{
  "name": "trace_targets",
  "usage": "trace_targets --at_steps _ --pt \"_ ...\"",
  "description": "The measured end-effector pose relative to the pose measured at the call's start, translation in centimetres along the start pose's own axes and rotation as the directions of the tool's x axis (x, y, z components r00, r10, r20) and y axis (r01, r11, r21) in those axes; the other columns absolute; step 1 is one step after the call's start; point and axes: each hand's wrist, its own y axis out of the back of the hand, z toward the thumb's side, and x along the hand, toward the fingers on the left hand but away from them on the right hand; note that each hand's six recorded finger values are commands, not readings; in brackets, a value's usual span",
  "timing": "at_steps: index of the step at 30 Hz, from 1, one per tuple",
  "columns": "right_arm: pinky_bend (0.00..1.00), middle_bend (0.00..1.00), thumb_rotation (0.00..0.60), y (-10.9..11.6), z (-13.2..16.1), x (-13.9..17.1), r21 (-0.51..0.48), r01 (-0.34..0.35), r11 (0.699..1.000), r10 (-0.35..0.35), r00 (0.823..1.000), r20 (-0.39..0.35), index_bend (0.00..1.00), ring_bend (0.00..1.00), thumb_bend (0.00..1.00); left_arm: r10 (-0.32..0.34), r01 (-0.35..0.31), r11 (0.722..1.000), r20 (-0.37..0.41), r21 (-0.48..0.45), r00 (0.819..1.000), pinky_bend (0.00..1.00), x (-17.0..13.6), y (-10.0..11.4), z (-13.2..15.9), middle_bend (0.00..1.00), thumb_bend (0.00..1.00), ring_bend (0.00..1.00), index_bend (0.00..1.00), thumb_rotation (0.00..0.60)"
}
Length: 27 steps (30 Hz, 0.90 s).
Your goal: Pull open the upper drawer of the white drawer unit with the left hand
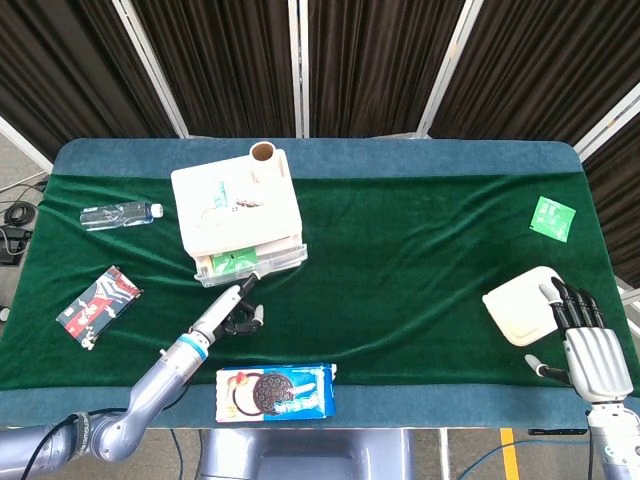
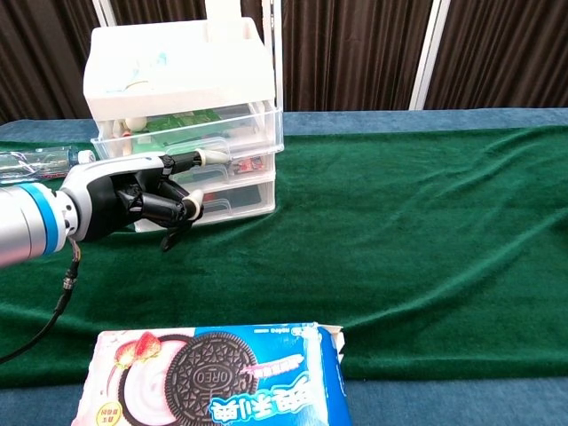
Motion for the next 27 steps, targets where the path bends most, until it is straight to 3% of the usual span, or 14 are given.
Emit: trace_targets --at_steps 27 --pt "0.00 0.00 0.600 0.0 0.1 0.1 0.004 0.002 1.000 -0.002 1.000 -0.002 0.02 0.00 0.02 -0.042 0.041 0.998 0.020 0.038 0.999 0.69 -1.8 -1.0 -0.7 0.87 0.74 0.73 0.03 0.600"
